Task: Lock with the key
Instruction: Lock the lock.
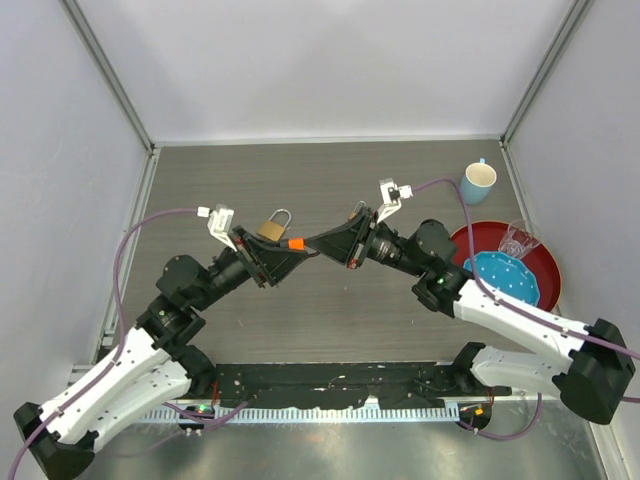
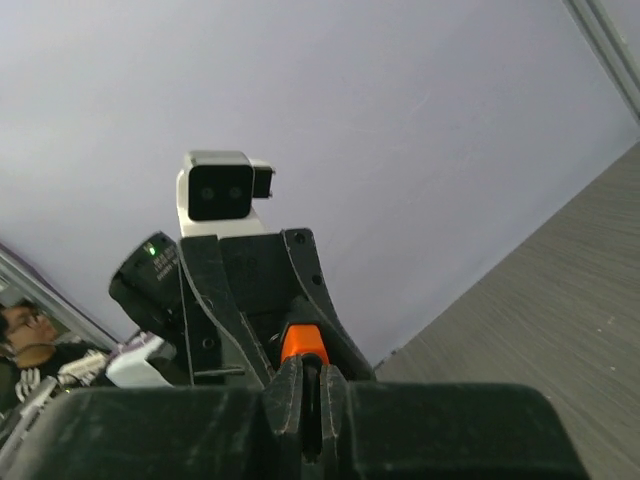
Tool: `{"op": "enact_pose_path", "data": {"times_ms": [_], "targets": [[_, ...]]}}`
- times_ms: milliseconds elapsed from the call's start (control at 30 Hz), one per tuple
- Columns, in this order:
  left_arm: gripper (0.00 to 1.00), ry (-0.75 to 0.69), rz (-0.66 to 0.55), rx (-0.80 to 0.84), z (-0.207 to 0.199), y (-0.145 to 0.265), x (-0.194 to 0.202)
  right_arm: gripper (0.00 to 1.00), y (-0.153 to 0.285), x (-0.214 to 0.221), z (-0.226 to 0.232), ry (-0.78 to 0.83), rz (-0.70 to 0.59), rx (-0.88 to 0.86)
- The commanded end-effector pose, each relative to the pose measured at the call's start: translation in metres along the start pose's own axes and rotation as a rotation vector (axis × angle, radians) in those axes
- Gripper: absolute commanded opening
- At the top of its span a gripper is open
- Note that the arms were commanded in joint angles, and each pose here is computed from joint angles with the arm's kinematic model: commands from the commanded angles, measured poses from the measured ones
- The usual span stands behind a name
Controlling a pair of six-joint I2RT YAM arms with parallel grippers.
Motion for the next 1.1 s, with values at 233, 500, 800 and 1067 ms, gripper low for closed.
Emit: {"op": "enact_pose_path", "data": {"times_ms": [233, 500, 800, 1067], "targets": [[0.84, -0.351, 0.205, -0.146, 0.008, 0.018, -0.009, 0.02, 0.021, 0.011, -0.022, 0.24, 0.266, 0.164], [0.98, -0.426, 0.435, -0.051, 0.001, 0.016, 0.015, 0.02, 0.033, 0.03, -0.02, 0.306, 0.451, 0.119], [0.97, -0.298, 0.708, 0.05, 0.018, 0.001, 0.067, 0.02, 0.036, 0.042, -0.012, 0.301, 0.557, 0.037], [0.88, -0.236, 0.755, 0.115, 0.02, -0.003, 0.084, 0.02, 0.033, 0.03, -0.01, 0.319, 0.514, 0.063]]}}
Point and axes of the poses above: each gripper's point midway between its finger pads, its own y axis back along the fingers, its own z axis along the line the jaws close on, x = y × z, the point moved 1 cm from there along y, back along the fingers, and after that the axes turned 3 degrees about y, right-handed, at the moved point
